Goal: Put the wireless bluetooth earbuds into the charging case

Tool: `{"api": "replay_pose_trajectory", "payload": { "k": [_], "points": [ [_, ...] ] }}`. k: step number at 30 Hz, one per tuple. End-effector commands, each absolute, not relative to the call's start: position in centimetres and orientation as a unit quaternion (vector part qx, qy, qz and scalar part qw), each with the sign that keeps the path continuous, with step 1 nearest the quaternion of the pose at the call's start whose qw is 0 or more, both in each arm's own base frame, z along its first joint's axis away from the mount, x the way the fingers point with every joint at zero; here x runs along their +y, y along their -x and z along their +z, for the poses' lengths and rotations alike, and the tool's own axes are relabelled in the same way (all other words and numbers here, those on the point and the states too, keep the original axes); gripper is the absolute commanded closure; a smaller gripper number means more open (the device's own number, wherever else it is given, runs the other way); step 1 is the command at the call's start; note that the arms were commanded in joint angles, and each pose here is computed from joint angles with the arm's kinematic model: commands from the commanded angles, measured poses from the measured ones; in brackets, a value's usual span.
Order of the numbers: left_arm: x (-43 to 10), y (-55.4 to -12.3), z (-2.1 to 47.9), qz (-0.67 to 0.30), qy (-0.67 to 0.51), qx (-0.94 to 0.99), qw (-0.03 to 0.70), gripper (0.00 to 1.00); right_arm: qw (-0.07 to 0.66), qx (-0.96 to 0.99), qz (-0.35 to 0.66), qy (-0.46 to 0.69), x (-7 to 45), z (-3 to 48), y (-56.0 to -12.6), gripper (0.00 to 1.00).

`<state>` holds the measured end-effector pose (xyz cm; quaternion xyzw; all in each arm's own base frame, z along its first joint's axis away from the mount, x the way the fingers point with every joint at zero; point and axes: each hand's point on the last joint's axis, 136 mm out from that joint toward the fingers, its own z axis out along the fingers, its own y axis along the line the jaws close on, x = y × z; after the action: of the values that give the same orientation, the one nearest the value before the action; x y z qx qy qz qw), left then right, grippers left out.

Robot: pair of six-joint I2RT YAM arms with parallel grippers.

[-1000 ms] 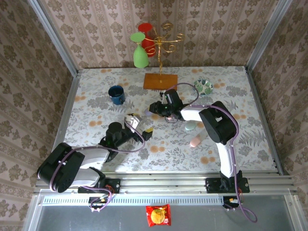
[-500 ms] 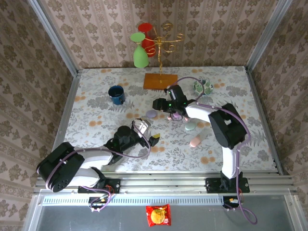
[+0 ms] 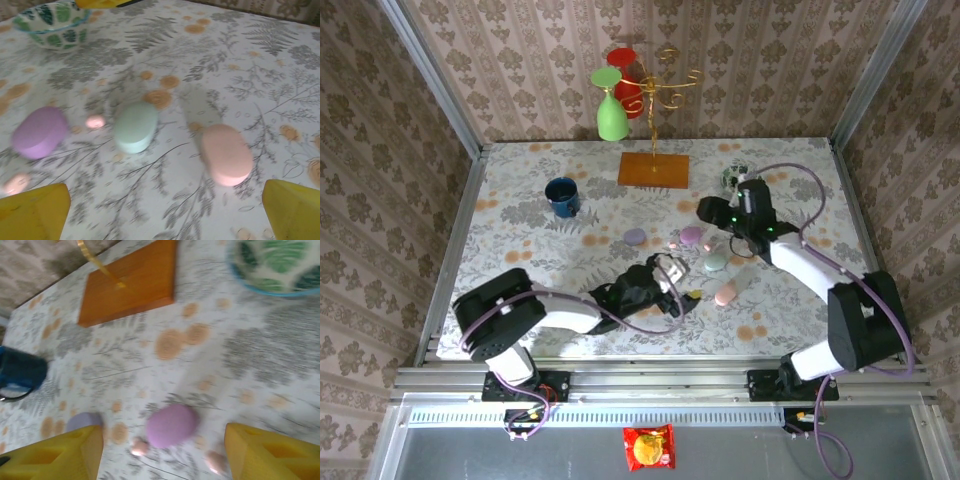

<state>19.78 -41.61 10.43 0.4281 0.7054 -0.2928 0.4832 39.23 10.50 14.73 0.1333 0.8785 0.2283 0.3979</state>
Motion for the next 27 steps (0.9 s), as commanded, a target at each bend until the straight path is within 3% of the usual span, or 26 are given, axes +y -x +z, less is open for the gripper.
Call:
{"api": "replay_pose_trajectory", "payload": {
  "k": [1,8,16,27],
  "points": [
    [-43.5,-19.2,8.9,-0.294,-0.439,0.723,0.444,0.01,0.406,0.881,0.199,-0.142,7.9,15.3,-37.2,0.34],
    [-44.3,-19.2,9.1,-0.304,-0.455,0.711,0.442,0.01,0.385,0.893,0.149,-0.18,4.8,14.4,-30.7,0.31],
    [-40.5,-20.2,10.2,-0.33,-0.431,0.701,0.463,0.0,0.372,0.887,0.141,-0.234,4.6,11.8,-23.5,0.25],
    [-34.8,-21.6,9.9,-0.313,-0.394,0.713,0.489,0.0,0.33,0.907,0.16,-0.207,9.5,8.3,-23.1,0.26]
  ]
}}
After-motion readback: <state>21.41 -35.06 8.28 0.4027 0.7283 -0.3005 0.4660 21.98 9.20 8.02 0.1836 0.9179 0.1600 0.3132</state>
